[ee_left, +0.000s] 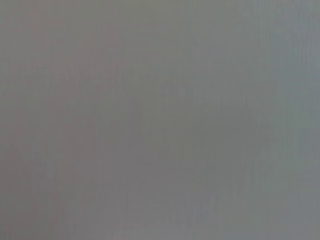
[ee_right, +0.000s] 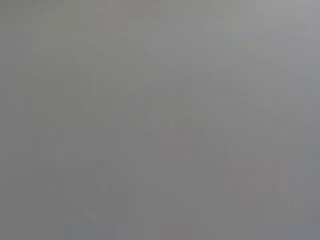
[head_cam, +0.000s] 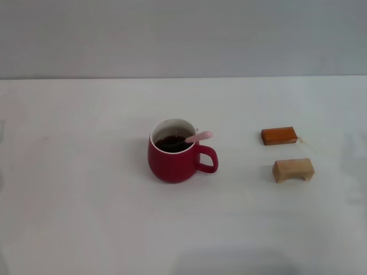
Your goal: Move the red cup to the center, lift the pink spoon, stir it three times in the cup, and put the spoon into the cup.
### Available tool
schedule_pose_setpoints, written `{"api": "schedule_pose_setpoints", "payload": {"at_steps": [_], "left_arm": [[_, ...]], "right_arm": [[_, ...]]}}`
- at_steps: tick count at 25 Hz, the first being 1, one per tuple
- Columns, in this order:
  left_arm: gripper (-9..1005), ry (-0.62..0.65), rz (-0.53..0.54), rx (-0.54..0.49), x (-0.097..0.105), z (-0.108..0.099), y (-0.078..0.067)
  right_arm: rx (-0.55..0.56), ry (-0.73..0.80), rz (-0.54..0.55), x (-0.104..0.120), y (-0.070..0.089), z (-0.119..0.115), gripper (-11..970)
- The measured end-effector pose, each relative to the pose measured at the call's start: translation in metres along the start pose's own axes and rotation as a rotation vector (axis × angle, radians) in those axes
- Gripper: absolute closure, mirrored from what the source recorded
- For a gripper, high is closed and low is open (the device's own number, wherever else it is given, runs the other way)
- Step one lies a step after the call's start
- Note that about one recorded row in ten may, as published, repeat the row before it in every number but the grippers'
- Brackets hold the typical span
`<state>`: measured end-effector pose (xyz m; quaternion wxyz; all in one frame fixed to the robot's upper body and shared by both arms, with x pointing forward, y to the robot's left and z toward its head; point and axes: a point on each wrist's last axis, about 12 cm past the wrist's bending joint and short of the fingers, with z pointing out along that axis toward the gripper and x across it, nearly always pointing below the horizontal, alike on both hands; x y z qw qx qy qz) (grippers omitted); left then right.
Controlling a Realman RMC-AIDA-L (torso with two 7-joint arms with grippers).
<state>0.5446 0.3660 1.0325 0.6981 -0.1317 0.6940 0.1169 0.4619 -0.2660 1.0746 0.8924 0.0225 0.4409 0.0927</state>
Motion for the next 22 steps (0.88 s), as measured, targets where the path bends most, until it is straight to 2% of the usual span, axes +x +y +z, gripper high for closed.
{"api": "schedule_pose_setpoints", "payload": {"at_steps": [1, 2, 3, 4, 5, 7, 8, 12, 13, 15, 16, 17, 18, 21, 22], "left_arm": [[152, 0.001, 0.000, -0.001, 0.001, -0.001, 0.000], [152, 0.001, 0.000, -0.001, 0.001, -0.001, 0.000], [152, 0.002, -0.001, -0.001, 0.001, -0.001, 0.001], [152, 0.002, -0.001, -0.001, 0.001, -0.001, 0.001], [152, 0.002, -0.001, -0.001, 0.001, -0.001, 0.001], [152, 0.004, -0.002, -0.002, 0.001, -0.002, 0.001], [152, 0.006, -0.004, -0.005, 0.002, -0.003, 0.001], [152, 0.011, -0.025, -0.010, 0.004, -0.005, 0.004], [152, 0.012, -0.026, -0.011, 0.004, -0.005, 0.004], [152, 0.015, -0.027, -0.011, 0.005, -0.006, 0.004], [152, 0.017, -0.027, -0.012, 0.005, -0.006, 0.004], [152, 0.022, -0.027, -0.013, 0.006, -0.007, 0.004], [152, 0.024, -0.028, -0.014, 0.007, -0.007, 0.004], [152, 0.031, -0.032, -0.020, 0.009, -0.010, 0.005], [152, 0.031, -0.032, -0.020, 0.009, -0.010, 0.005]], "right_arm": [[-0.002, 0.012, 0.029, -0.001, -0.008, -0.004, 669], [-0.002, 0.012, 0.029, -0.001, -0.008, -0.004, 669], [-0.013, 0.051, 0.065, -0.001, -0.025, -0.011, 669], [-0.013, 0.051, 0.065, -0.001, -0.025, -0.011, 669], [-0.015, 0.082, 0.068, -0.001, -0.036, -0.014, 669], [-0.010, 0.146, 0.049, 0.000, -0.056, -0.019, 669], [0.009, 0.205, 0.002, 0.003, -0.069, -0.022, 669], [0.056, 0.246, -0.045, 0.004, -0.080, -0.025, 669], [0.107, 0.257, -0.087, 0.005, -0.086, -0.027, 669], [0.129, 0.265, -0.112, 0.005, -0.089, -0.027, 669], [0.174, 0.308, -0.180, 0.010, -0.095, -0.028, 669], [0.174, 0.308, -0.180, 0.010, -0.095, -0.028, 669], [0.216, 0.356, -0.214, 0.015, -0.101, -0.027, 669], [0.270, 0.442, -0.232, 0.024, -0.117, -0.022, 669], [0.270, 0.442, -0.232, 0.024, -0.117, -0.022, 669]]}}
